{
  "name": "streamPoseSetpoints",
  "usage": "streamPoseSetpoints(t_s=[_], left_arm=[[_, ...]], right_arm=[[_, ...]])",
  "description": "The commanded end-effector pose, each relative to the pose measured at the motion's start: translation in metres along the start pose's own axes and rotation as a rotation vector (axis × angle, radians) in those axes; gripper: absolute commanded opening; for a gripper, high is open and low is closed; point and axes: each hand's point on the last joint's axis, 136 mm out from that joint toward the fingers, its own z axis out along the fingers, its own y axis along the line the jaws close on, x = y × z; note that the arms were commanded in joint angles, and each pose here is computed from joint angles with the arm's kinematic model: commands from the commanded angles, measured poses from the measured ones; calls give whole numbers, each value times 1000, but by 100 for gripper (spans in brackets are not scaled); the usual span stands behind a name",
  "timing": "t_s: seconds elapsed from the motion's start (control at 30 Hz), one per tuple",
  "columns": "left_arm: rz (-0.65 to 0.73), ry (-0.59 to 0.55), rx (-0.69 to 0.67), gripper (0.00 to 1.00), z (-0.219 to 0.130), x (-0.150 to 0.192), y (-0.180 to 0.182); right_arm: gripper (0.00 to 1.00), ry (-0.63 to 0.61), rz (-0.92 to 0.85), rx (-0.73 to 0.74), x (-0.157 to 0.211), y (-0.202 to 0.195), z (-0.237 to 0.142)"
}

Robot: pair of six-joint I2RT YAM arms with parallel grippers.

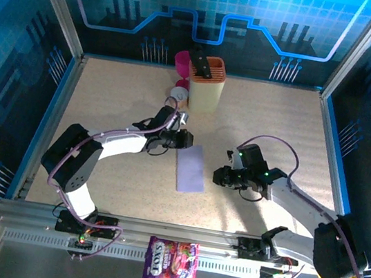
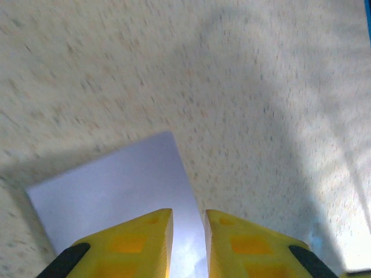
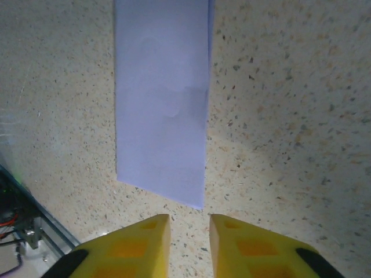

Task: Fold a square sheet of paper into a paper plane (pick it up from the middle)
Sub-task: First fold in half a square sheet of paper at the center of the table.

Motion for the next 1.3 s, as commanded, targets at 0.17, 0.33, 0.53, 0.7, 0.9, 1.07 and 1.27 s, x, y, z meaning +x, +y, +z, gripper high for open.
streamPoseSetpoints(t_s=[0.17, 0.33, 0.53, 0.7, 0.9, 1.07, 1.27], left_arm=[[-29, 80, -61, 22, 18, 46, 22], [-23, 86, -81, 22, 22, 50, 30], [-27, 93, -107, 21, 28, 56, 41], [-43, 108, -117, 19, 33, 66, 50], [-53, 119, -120, 19, 35, 73, 55], [-54, 123, -126, 19, 35, 76, 58], [-51, 126, -128, 18, 35, 78, 59]], right_arm=[[29, 56, 28, -47, 11, 9, 21], [33, 90, 32, -24, 25, 7, 30], [39, 116, 32, -1, 35, 2, 37], [41, 129, 31, 4, 36, 3, 41], [44, 140, 24, 3, 34, 6, 47], [41, 146, 22, -9, 32, 10, 52], [35, 144, 9, -19, 25, 16, 55]])
